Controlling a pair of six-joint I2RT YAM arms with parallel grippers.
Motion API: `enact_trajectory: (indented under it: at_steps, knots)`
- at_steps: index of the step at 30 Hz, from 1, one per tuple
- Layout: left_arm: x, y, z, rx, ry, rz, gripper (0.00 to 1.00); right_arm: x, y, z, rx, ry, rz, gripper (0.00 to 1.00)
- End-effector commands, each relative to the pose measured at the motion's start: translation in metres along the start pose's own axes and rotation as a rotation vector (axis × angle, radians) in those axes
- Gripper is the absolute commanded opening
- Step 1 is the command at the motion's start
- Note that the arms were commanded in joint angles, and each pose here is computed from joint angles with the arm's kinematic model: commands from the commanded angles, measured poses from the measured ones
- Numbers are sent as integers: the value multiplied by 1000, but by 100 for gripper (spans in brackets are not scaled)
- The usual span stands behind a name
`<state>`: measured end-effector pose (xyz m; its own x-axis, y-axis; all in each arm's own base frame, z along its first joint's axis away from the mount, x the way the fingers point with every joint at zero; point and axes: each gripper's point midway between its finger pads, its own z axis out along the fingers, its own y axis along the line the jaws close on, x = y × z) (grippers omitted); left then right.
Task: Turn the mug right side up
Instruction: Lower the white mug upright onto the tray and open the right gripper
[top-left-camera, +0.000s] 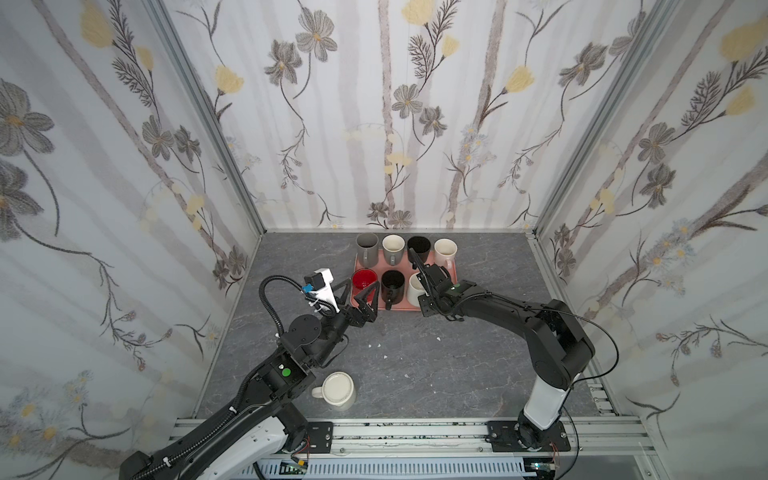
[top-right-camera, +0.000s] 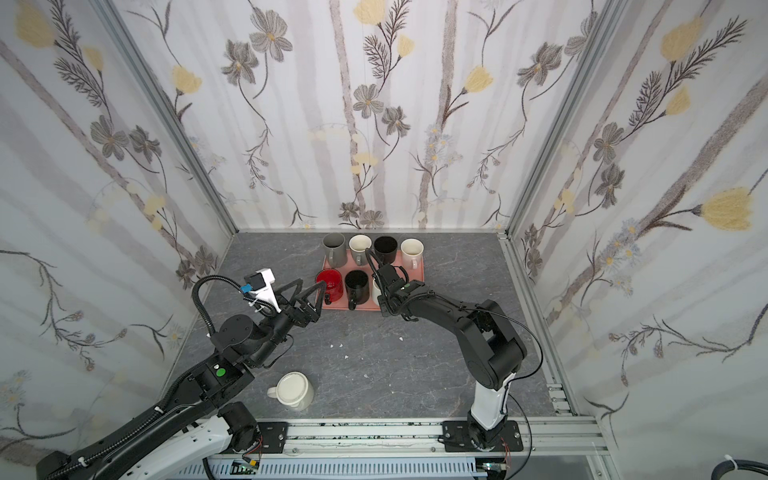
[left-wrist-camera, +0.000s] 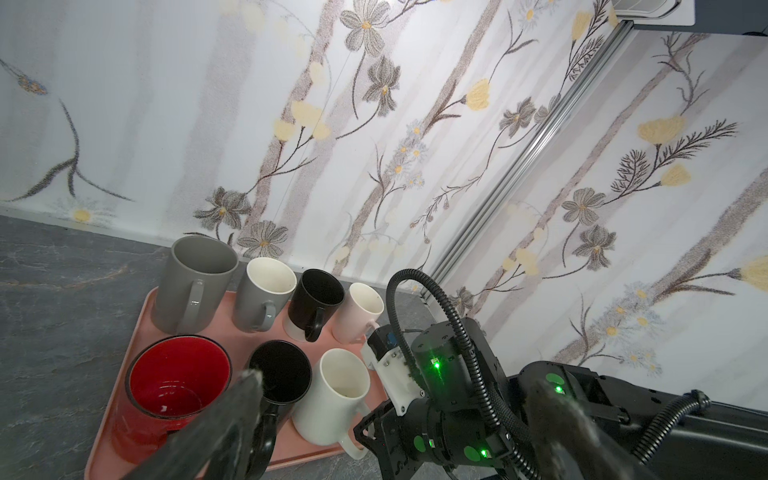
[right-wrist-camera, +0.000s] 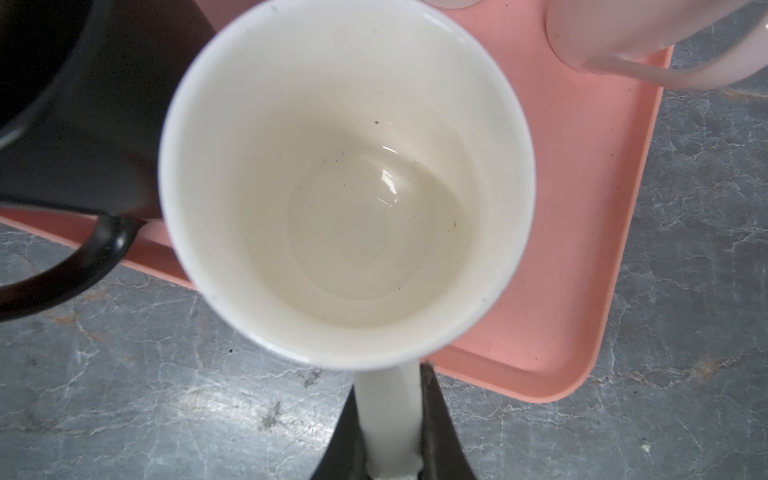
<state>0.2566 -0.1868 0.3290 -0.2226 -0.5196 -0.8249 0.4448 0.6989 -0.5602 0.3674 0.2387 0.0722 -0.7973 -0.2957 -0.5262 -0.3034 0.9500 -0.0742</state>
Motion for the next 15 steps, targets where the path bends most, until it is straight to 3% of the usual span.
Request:
enact_trajectory:
  at_steps: [1, 4, 15]
  knots:
    - [-3, 1, 0, -8, -14, 4, 100, -13, -2, -1, 37, -52, -11, 0]
    - [-3, 1, 0, -9, -14, 7, 100, -11, 2, 1, 33, -49, -21, 2]
    - [-3, 2, -1, -12, -11, 5, 100, -10, 5, -6, 13, -71, -9, 39]
